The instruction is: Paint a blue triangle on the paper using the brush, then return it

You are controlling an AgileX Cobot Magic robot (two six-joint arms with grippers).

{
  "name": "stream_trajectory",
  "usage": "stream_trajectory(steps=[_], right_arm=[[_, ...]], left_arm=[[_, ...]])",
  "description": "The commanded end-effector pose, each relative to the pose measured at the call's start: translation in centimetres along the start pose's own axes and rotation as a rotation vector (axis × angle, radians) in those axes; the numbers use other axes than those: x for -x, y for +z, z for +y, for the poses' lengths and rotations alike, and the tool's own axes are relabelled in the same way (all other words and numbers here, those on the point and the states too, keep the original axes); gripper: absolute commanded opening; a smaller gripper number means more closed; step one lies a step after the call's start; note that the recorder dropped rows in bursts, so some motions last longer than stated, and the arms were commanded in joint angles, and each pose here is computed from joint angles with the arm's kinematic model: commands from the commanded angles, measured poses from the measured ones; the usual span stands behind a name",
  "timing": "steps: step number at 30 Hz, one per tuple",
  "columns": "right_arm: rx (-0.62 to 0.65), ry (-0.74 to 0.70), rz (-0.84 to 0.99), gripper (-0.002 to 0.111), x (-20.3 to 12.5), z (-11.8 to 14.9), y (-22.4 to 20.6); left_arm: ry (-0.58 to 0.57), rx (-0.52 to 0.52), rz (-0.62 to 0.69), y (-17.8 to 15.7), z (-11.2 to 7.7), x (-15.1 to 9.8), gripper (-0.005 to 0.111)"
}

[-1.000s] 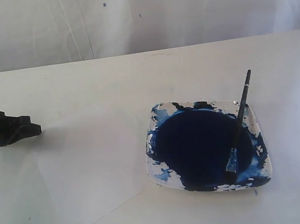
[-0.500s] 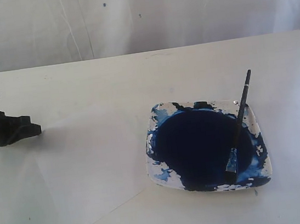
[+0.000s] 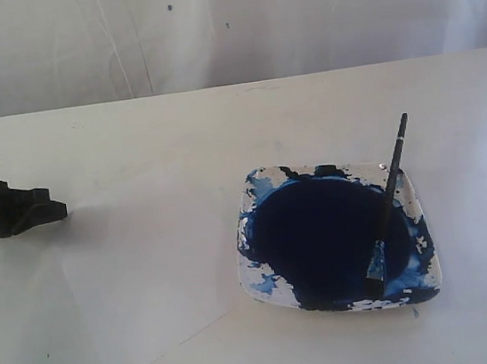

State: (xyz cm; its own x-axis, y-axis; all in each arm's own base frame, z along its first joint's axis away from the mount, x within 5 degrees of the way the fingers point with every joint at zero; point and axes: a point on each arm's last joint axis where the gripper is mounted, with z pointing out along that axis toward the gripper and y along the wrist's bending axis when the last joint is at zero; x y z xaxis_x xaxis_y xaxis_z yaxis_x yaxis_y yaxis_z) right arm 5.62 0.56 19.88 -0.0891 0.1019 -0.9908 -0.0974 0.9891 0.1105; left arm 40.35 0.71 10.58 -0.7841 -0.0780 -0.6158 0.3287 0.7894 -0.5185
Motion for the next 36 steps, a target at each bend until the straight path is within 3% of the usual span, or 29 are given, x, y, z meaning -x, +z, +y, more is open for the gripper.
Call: stream_trajectory(steps=[1,5,9,12,16,19,26,29,36], right_arm=[[0.091,0.001,-0.479,0.047,4.1,0.8,-1.1],[0.2,0.083,-0.849,0.047,6.8,1.3,-3.3],[0.258,0.163,-0.887,0.047,7.1,1.4,-3.6],[0.223,0.177,-0.763,0.042,6.3,1.2,-2.7],[0.176,0.16,-0.607,0.014,7.4,1.3,-1.4],[0.157,0.161,-0.523,0.0,8.3,1.4,0.0],[0.118,0.175,-0.313,0.0,9.9,1.7,5.3],[0.109,0.265,-0.212,0.0,9.8,1.7,8.1],[0.061,0.328,0.002,0.0,7.3,1.6,15.2]], left_arm=[[0.013,0.008,0.001,-0.1,0.1,0.1,0.0],[0.013,0.008,0.001,-0.1,0.1,0.1,0.0],[0.013,0.008,0.001,-0.1,0.1,0.1,0.0],[0.013,0.008,0.001,-0.1,0.1,0.1,0.0],[0.013,0.008,0.001,-0.1,0.1,0.1,0.0],[0.013,0.008,0.001,-0.1,0.1,0.1,0.0],[0.013,0.008,0.001,-0.1,0.1,0.1,0.0],[0.013,0.008,0.001,-0.1,0.1,0.1,0.0],[0.013,0.008,0.001,-0.1,0.1,0.1,0.0]])
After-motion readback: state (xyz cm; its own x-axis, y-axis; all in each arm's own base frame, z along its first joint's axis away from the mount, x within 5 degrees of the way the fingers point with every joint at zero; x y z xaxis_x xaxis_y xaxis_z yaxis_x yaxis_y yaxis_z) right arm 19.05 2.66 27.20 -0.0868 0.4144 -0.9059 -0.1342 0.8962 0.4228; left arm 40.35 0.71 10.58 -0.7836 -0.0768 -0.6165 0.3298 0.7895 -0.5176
